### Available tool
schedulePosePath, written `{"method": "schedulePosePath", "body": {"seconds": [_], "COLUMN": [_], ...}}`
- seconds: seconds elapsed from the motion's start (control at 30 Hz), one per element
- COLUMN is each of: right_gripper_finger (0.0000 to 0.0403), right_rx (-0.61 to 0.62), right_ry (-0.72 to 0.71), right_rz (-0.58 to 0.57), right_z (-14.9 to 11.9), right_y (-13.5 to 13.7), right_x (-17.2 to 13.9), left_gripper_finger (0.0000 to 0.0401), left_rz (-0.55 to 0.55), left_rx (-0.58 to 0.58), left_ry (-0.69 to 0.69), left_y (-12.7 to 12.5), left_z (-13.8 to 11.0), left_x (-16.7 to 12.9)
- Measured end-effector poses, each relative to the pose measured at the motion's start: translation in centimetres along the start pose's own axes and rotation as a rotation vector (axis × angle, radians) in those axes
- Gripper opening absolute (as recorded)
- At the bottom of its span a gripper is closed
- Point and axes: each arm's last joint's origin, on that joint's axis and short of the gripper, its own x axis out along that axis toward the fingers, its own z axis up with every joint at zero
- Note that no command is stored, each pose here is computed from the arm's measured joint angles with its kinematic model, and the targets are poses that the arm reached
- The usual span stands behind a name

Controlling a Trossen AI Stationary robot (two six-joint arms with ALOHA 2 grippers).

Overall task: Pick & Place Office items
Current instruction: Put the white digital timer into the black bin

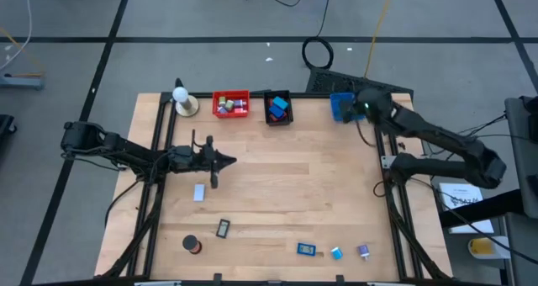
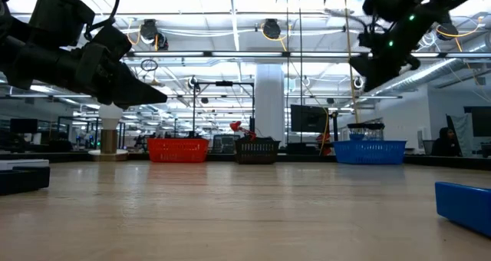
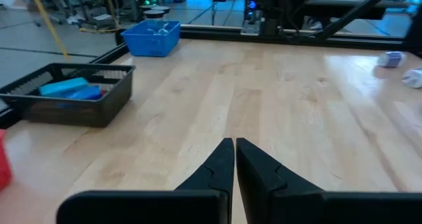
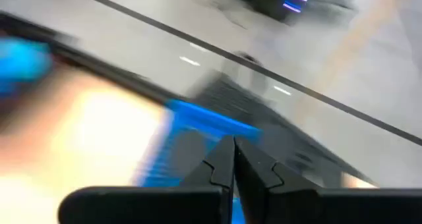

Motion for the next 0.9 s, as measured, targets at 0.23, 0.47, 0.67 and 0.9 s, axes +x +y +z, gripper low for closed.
{"method": "schedulePosePath", "body": {"seconds": [0.23, 0.47, 0.67, 0.9], "right_gripper_finger": [0.0004, 0.0004, 0.0004, 0.0004], "right_rx": [-0.034, -0.053, -0.072, -0.092], "right_ry": [-0.204, -0.368, -0.49, -0.496], "right_rz": [0.385, 0.555, 0.606, 0.618], "right_z": [-3.6, -5.7, -5.6, -5.9], "right_y": [4.7, 8.3, 10.3, 11.0], "right_x": [-1.6, -3.4, -4.6, -4.6], "left_gripper_finger": [0.0026, 0.0015, 0.0013, 0.0041], "left_rz": [-0.028, -0.013, 0.018, 0.109], "left_rx": [-0.05, -0.023, 0.001, -0.049], "left_ry": [0.002, 0.03, 0.144, 0.45], "left_y": [-0.1, -1.0, -3.1, -6.1], "left_z": [0.0, 0.4, 1.8, 3.2], "left_x": [0.0, 0.4, 1.5, 1.3]}}
